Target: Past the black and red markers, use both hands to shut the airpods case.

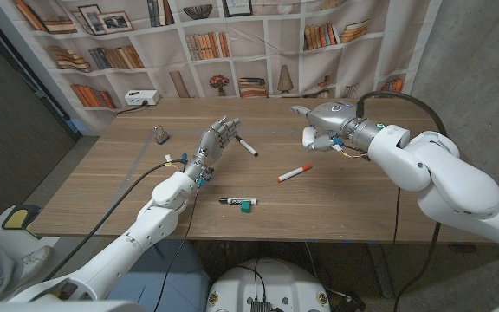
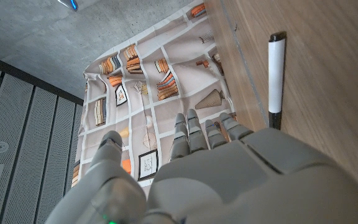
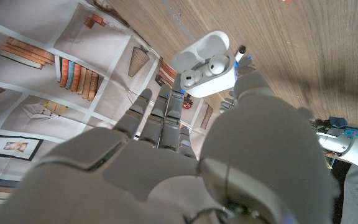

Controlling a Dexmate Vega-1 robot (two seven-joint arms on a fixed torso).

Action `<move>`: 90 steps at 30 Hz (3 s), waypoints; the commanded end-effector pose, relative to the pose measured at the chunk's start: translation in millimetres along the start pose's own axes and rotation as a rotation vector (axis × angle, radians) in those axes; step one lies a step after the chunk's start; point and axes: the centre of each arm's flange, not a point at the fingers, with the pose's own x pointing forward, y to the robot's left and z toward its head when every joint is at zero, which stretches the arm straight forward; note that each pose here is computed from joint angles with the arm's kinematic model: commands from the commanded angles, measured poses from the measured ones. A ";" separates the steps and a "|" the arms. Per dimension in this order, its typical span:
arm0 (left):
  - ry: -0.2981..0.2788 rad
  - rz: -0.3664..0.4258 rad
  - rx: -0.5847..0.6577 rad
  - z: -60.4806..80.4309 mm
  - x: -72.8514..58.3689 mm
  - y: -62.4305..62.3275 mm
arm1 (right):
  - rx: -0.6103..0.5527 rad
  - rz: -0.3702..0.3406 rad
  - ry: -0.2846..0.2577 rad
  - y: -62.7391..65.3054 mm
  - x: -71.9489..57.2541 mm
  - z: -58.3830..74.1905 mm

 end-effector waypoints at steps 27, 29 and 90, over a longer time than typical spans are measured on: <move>0.037 -0.226 0.003 5.1 23.9 -43.0 | 0.091 -0.140 -0.127 -25.6 13.3 18.3; 0.041 -0.235 0.008 5.8 24.2 -44.0 | 0.103 -0.148 -0.134 -27.5 13.3 17.9; 0.043 -0.505 -0.175 -1.5 30.2 -87.8 | 0.041 -0.087 -0.165 -24.2 48.7 38.2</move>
